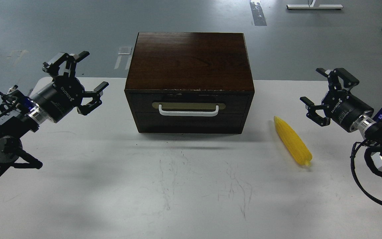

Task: Put corn in drawer with both arms
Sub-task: 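Move the left gripper up and over toward the drawer handle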

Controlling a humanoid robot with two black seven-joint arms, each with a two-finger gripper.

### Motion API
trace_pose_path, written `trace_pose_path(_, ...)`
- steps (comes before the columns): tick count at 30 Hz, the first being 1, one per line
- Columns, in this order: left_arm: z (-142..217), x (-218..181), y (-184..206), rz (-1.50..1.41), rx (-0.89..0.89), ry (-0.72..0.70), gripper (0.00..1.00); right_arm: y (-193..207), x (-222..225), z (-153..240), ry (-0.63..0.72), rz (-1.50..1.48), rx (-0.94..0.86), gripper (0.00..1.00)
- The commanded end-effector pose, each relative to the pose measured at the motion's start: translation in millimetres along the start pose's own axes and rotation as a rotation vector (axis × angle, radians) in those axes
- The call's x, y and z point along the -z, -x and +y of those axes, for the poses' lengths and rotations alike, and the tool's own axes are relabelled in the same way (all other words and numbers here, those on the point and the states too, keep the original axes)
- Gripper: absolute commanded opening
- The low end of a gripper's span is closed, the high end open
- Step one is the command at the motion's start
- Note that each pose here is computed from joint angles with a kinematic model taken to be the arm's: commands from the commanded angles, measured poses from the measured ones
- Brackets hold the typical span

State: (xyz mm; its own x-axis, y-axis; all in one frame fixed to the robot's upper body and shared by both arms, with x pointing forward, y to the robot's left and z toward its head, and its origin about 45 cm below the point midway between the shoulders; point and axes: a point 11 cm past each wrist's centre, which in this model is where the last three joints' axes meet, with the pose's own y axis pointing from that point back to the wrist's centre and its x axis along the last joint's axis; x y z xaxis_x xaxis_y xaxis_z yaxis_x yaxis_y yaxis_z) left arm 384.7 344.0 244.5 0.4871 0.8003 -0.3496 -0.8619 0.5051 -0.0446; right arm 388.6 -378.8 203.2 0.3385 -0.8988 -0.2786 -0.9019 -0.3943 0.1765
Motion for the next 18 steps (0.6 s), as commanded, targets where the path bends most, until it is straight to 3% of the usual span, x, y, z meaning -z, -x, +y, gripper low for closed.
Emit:
trace_pose_path(1,2,-2,-2,-0.004,-0.008,0.002,0.98,2,-1,-1,0.001,-0.003,0.003,1.00)
trace_pose_path(10,1,-10,-4,-0.017,-0.009,0.018,0.98,1,0,-1,0.000,0.000,0.004,1.00)
trace_pose_path(13,0,-28,-7,-0.040,-0.014,0.053,0.98,2,0,-1,-0.001,0.000,0.004,1.00)
trace_pose_path(18,-26,-98,8,-0.188,0.055,0.131,0.98,0,3,0,-0.005,0.004,0.000,1.00)
